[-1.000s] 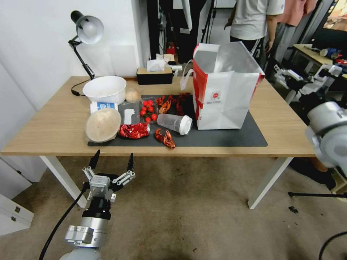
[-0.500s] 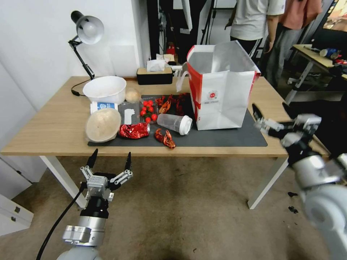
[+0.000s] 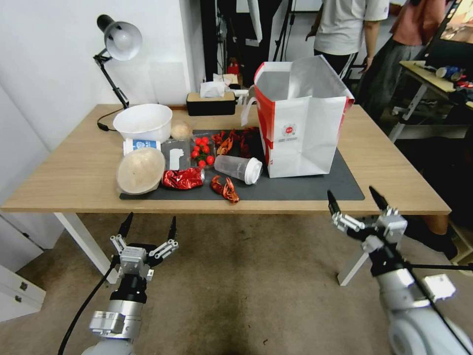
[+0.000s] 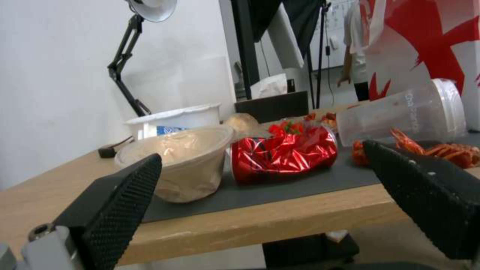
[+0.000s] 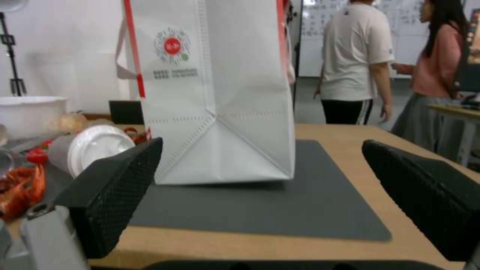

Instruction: Pick up the food delivery bag from the floor and place it on the table.

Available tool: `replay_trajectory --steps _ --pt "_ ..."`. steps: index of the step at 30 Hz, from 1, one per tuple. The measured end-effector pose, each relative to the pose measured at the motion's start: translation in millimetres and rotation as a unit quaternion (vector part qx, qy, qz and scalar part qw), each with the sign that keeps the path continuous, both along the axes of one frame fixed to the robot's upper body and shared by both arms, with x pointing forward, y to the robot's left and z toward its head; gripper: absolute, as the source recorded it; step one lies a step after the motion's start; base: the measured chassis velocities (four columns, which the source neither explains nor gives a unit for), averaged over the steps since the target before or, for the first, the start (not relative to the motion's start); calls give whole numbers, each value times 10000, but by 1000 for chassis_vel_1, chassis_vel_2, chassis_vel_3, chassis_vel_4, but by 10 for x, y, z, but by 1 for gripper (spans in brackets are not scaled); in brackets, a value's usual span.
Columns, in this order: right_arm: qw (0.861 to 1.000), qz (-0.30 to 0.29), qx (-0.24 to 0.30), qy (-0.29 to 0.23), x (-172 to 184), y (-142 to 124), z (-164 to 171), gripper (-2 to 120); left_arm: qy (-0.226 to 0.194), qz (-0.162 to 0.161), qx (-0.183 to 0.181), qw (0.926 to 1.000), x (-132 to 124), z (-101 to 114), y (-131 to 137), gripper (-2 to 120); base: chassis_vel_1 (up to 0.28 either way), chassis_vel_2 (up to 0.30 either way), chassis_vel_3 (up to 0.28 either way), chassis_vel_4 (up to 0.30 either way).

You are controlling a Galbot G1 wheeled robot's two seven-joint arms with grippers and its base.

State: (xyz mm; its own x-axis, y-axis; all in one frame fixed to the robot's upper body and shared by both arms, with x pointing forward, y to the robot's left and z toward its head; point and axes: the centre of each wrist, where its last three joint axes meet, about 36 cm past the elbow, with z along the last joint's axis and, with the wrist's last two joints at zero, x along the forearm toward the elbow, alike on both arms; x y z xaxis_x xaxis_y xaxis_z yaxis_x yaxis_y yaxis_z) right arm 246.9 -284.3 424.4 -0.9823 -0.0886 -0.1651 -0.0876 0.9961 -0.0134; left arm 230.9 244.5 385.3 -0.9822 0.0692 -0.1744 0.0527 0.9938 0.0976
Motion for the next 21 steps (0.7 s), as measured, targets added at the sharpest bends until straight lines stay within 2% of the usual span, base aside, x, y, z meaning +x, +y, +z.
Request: replay_trajectory --steps 6,21 --pt "9999 -106 22 -10 -6 -9 -98 100 -10 3 28 10000 5 -16 -2 100 0 0 0 0" --pt "10000 -92 29 -21 15 -20 -89 100 -13 21 63 10000 2 -12 4 100 0 0 0 0"
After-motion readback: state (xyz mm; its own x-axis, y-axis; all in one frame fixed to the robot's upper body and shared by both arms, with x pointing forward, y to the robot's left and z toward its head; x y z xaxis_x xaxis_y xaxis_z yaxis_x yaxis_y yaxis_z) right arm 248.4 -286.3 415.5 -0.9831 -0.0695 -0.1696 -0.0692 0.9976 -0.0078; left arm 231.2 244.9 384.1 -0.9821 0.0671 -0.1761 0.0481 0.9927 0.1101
